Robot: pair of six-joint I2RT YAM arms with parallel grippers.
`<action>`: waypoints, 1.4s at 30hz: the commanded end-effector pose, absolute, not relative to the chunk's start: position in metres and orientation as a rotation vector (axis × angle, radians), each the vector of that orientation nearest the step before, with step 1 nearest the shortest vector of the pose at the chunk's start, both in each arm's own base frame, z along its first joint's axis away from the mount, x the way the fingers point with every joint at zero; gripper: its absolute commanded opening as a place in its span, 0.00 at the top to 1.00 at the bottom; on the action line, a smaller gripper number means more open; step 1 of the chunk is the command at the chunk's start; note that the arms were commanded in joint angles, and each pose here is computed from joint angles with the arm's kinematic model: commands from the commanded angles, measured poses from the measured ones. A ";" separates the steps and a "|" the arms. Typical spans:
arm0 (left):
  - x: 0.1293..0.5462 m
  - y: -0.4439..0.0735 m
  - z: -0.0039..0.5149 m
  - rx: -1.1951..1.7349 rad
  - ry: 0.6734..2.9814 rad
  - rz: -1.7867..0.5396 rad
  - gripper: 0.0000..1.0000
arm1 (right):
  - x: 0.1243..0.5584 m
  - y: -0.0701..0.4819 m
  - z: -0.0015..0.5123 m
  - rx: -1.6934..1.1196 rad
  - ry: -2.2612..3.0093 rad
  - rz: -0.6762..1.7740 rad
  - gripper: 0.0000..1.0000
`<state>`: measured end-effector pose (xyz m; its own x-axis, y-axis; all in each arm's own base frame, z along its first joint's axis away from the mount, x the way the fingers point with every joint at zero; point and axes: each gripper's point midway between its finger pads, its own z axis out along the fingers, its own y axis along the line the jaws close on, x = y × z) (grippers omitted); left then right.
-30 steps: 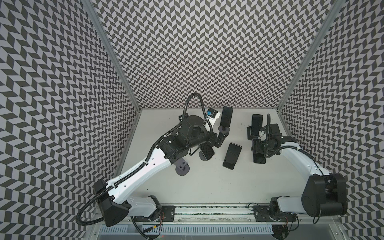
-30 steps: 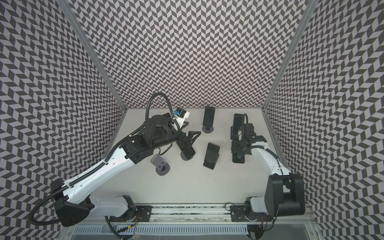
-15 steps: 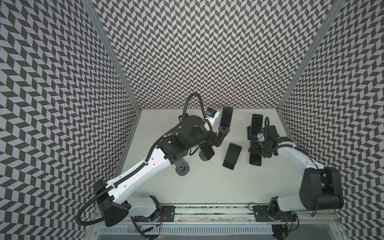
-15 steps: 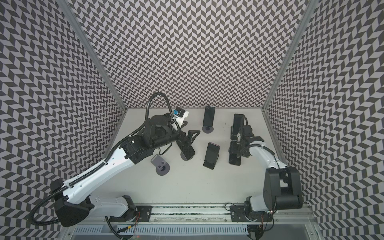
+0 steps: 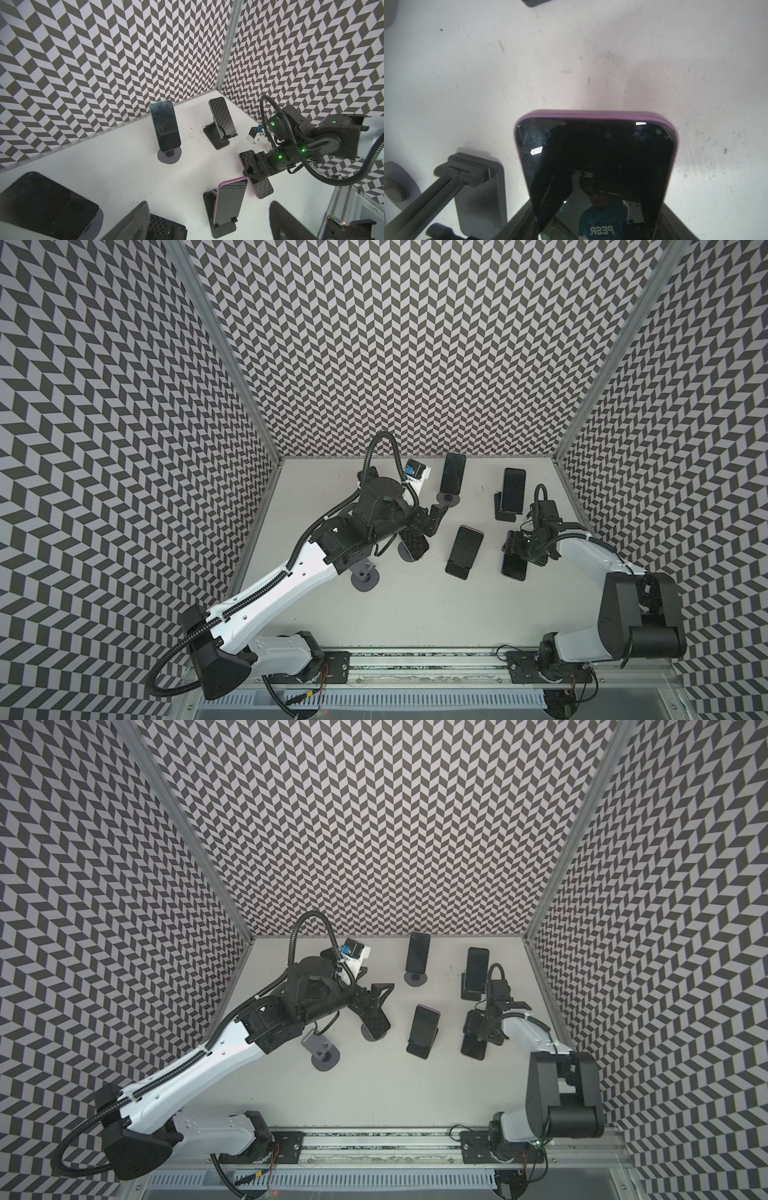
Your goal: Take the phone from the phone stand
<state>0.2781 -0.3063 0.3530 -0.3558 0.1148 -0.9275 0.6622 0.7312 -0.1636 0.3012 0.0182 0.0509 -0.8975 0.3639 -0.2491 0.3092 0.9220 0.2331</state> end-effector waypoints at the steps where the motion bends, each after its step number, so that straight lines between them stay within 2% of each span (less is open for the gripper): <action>1: 0.283 -0.298 0.361 0.556 1.861 -0.629 0.10 | 0.317 0.012 0.055 0.519 2.728 0.269 0.56; 15: 0.291 -0.284 0.364 0.505 1.860 -0.591 0.09 | 0.314 -0.022 0.041 0.589 2.735 0.161 0.56; 42: 0.298 -0.264 0.370 0.480 1.841 -0.561 0.09 | 0.317 -0.037 0.019 0.619 2.787 0.140 0.58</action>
